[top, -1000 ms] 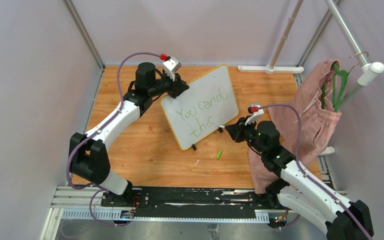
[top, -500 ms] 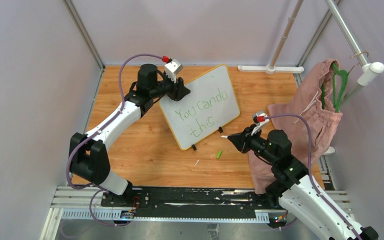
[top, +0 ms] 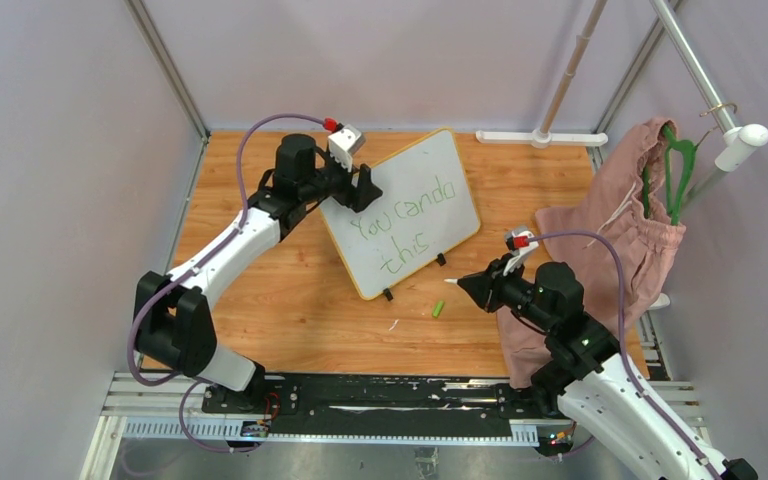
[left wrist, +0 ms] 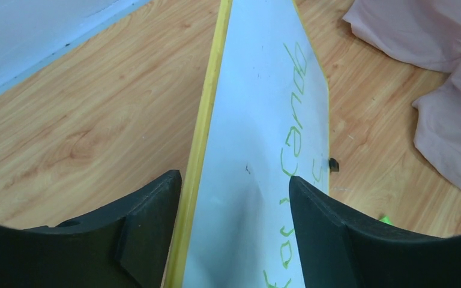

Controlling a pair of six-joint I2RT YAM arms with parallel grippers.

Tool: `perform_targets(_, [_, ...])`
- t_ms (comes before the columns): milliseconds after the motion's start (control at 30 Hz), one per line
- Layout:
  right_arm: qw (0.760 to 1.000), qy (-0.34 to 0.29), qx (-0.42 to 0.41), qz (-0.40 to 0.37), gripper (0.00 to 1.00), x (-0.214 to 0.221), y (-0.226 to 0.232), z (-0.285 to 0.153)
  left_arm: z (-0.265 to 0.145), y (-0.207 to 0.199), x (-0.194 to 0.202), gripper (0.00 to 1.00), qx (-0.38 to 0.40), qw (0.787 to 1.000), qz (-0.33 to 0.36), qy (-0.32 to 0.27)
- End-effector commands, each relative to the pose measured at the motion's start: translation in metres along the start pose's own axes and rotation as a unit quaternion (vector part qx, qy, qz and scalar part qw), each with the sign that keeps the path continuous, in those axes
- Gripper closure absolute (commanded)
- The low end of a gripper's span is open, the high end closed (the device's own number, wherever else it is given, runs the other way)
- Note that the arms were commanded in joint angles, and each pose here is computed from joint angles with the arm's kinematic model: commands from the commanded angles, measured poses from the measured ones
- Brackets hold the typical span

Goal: Write a sentence on the whiteboard

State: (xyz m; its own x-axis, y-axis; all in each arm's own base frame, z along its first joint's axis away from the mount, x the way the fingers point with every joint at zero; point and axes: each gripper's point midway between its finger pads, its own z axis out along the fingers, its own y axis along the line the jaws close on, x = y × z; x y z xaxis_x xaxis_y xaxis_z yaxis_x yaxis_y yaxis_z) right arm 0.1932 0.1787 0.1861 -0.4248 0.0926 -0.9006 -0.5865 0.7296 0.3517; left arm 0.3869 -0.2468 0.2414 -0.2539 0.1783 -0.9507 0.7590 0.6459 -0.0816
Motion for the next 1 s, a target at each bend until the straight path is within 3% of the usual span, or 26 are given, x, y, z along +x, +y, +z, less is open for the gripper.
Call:
perform_targets(0, [1.000,-0.014,-0.011,-0.018,1.00,-0.014,0.007,-0.005,-0.010,0.001,0.000,0.26,-0.025,1.000,-0.007,0.001])
perform_targets(167, [0.999,-0.011,-0.013,-0.027,1.00,-0.016,0.008,-0.006,-0.016,0.006,-0.006,0.12,-0.049,0.999,-0.005,-0.009])
perform_targets(200, [0.999,-0.011,-0.013,-0.029,1.00,-0.017,0.008,-0.006,-0.017,0.007,-0.008,0.03,-0.053,0.999,-0.004,-0.012])
perform_targets(233, [0.999,-0.011,-0.013,-0.030,1.00,-0.017,0.008,-0.006,-0.019,0.008,-0.010,0.01,-0.056,0.998,-0.004,-0.015])
perform_targets(533, [0.999,-0.014,-0.014,-0.034,1.00,-0.021,0.009,-0.006,-0.038,0.024,-0.028,0.00,-0.124,0.991,0.003,-0.040])
perform_targets(667, [0.999,-0.012,-0.011,-0.040,1.00,-0.023,0.009,-0.007,-0.074,0.052,-0.047,0.00,-0.239,0.967,-0.011,-0.086])
perform_targets(800, [0.999,-0.009,-0.006,-0.047,1.00,-0.026,0.008,-0.008,-0.124,0.074,-0.068,0.00,-0.349,0.922,-0.049,-0.161])
perform_targets(900, [0.999,-0.004,0.001,-0.051,1.00,-0.028,0.006,-0.007,-0.150,0.067,-0.084,0.00,-0.356,0.904,-0.069,-0.227])
perform_targets(967, [0.999,0.000,0.010,-0.047,1.00,-0.029,0.004,-0.007,-0.156,0.052,-0.094,0.00,-0.323,0.909,-0.070,-0.254])
